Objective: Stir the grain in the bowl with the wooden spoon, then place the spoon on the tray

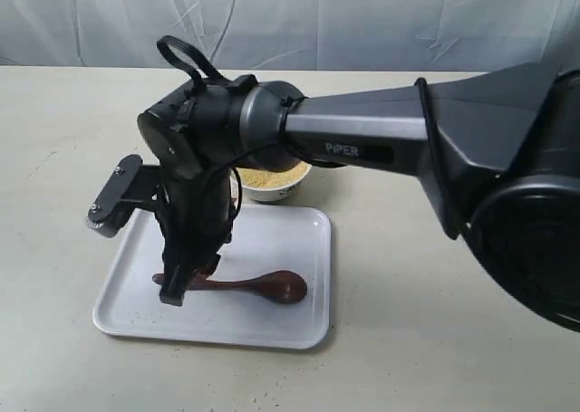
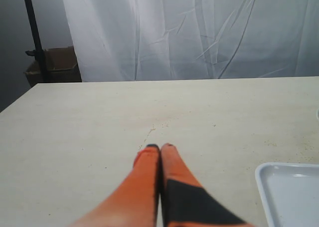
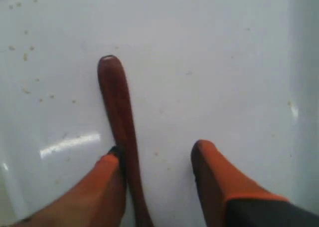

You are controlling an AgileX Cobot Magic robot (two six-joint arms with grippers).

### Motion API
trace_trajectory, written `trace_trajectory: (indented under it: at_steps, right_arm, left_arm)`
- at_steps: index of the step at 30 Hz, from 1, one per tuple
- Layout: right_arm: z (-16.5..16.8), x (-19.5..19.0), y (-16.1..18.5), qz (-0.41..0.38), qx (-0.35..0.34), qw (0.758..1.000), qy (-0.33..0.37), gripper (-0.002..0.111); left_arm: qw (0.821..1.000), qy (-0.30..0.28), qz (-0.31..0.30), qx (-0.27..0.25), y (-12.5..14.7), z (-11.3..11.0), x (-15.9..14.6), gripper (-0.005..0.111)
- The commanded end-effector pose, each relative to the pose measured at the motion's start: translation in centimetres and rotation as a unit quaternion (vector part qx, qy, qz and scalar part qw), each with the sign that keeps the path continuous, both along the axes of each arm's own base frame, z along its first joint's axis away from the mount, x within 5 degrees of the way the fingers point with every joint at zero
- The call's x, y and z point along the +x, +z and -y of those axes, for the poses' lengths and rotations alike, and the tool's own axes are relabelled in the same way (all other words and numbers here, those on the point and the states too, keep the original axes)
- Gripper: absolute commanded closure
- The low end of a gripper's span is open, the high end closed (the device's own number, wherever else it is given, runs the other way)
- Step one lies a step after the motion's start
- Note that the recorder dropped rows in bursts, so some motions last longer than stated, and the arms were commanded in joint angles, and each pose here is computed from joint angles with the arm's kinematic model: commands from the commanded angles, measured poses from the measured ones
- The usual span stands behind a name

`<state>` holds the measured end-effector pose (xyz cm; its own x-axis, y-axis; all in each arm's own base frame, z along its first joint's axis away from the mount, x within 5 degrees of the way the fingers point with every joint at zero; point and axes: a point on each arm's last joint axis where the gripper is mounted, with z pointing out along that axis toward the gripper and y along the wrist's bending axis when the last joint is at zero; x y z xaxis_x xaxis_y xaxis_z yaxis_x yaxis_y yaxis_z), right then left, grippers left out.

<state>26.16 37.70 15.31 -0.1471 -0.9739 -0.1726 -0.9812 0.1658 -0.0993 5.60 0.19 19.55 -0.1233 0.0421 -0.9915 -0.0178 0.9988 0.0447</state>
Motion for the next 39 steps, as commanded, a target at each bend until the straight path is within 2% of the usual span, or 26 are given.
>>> trace_trajectory:
  at_steps: [1,4,6,8,13,17,20,24,28,30,33,36,39]
  right_arm:
    - [1.4,0.4,4.3,0.013,0.017,0.997,-0.068,0.068]
    - [3.7,1.9,6.3,-0.004,0.029,0.985,-0.168,0.089]
    - [5.8,3.4,7.4,-0.019,0.032,0.968,-0.25,0.109]
    - [8.2,4.7,8.3,-0.04,0.026,0.947,-0.318,0.108]
    - [14.2,5.6,9.9,-0.045,0.029,0.917,-0.394,0.108]
    - [21.3,4.5,11.3,-0.025,0.065,0.871,-0.486,0.108]
    - [26.6,2.3,12.4,0.003,0.064,0.844,-0.532,0.108]
    - [32.1,-2.1,14.4,0.092,0.048,0.816,-0.568,0.108]
    - [35.5,-7.6,16.1,0.199,0.071,0.756,-0.619,0.108]
    - [36.5,-10.3,16.6,0.23,0.121,0.732,-0.63,0.108]
    - [37.0,-13.7,16.0,0.258,0.204,0.723,-0.607,0.108]
    - [36.9,-16.4,14.9,0.296,0.309,0.718,-0.549,0.108]
    - [36.7,-17.6,13.2,0.346,0.377,0.706,-0.489,0.108]
  left_arm:
    - [1.0,0.0,0.002,-0.003,-0.1,0.0,0.0,0.106]
    - [1.0,0.0,0.002,-0.003,-0.1,0.0,0.0,0.106]
    - [1.0,0.0,0.002,-0.003,-0.1,0.0,0.0,0.106]
    - [1.0,0.0,0.002,-0.003,-0.1,0.0,0.0,0.106]
    - [1.0,0.0,0.002,-0.003,-0.1,0.0,0.0,0.106]
    - [1.0,0.0,0.002,-0.003,-0.1,0.0,0.0,0.106]
    - [1.0,0.0,0.002,-0.003,-0.1,0.0,0.0,0.106]
    - [1.0,0.0,0.002,-0.003,-0.1,0.0,0.0,0.106]
    - [1.0,0.0,0.002,-0.003,-0.1,0.0,0.0,0.106]
    - [1.0,0.0,0.002,-0.003,-0.1,0.0,0.0,0.106]
    - [1.0,0.0,0.002,-0.003,-0.1,0.0,0.0,0.106]
    - [1.0,0.0,0.002,-0.003,-0.1,0.0,0.0,0.106]
    - [1.0,0.0,0.002,-0.003,-0.1,0.0,0.0,0.106]
